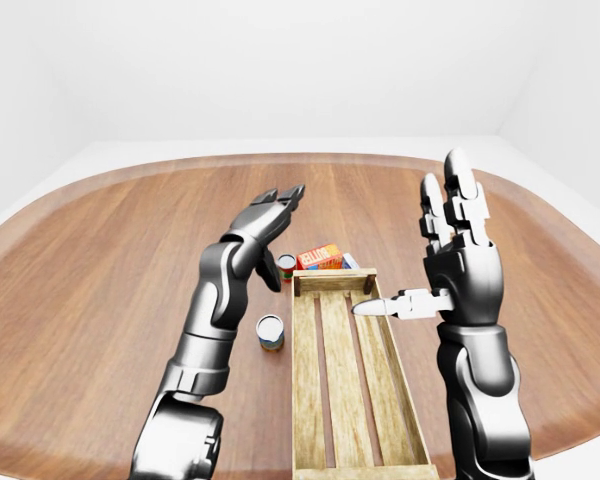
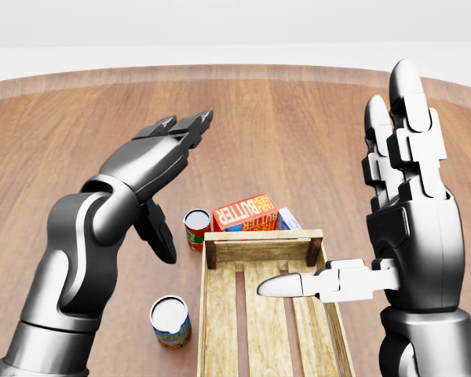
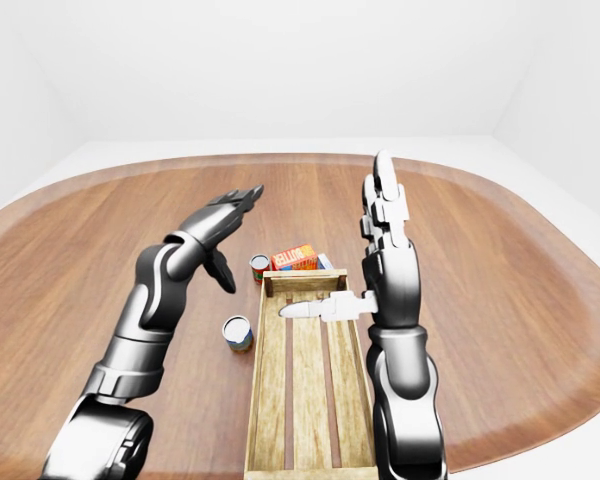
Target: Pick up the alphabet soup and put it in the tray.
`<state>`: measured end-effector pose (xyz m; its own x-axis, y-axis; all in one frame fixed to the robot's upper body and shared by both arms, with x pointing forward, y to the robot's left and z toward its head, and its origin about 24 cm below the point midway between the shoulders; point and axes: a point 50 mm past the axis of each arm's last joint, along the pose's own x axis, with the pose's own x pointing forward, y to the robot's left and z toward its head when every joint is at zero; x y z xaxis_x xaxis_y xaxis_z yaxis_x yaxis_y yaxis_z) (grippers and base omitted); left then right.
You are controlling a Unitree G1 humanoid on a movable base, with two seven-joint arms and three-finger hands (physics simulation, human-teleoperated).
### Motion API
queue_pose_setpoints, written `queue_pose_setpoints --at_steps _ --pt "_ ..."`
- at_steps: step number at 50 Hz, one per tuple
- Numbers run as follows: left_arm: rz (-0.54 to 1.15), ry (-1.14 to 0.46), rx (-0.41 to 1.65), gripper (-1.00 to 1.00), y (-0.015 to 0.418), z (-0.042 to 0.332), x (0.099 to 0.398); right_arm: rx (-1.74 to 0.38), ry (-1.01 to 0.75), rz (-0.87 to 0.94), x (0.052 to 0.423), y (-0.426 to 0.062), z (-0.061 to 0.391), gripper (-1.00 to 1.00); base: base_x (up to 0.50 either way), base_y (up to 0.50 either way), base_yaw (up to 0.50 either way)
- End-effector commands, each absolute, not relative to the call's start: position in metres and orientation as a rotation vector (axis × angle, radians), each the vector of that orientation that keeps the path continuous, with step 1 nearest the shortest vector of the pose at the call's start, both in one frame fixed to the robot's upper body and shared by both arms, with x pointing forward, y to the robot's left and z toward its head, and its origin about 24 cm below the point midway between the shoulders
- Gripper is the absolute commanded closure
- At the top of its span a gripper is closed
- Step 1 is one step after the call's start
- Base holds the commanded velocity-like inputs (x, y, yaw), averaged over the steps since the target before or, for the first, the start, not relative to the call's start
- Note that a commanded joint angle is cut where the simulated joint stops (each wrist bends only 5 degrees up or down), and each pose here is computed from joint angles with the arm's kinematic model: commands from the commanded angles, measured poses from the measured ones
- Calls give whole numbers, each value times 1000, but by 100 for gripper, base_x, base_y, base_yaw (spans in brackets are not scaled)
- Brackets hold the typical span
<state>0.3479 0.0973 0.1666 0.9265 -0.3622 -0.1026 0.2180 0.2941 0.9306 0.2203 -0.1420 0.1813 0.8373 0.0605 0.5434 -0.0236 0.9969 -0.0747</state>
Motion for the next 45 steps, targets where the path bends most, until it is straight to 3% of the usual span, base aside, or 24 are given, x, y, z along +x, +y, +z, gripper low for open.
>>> queue_pose_setpoints --at_steps 1,17,32,45 --pt "-452 60 1328 -100 98 128 354 -65 -560 43 223 -142 178 -100 0 0 0" --pt "-522 215 1301 -100 98 65 343 -68 -542 47 224 -141 174 -100 0 0 0" --pt "-548 238 1242 -100 85 47 348 -66 -548 45 223 -141 175 -100 0 0 0" --pt "-542 291 1248 -100 99 35 344 -67 -531 49 224 -140 172 -100 0 0 0"
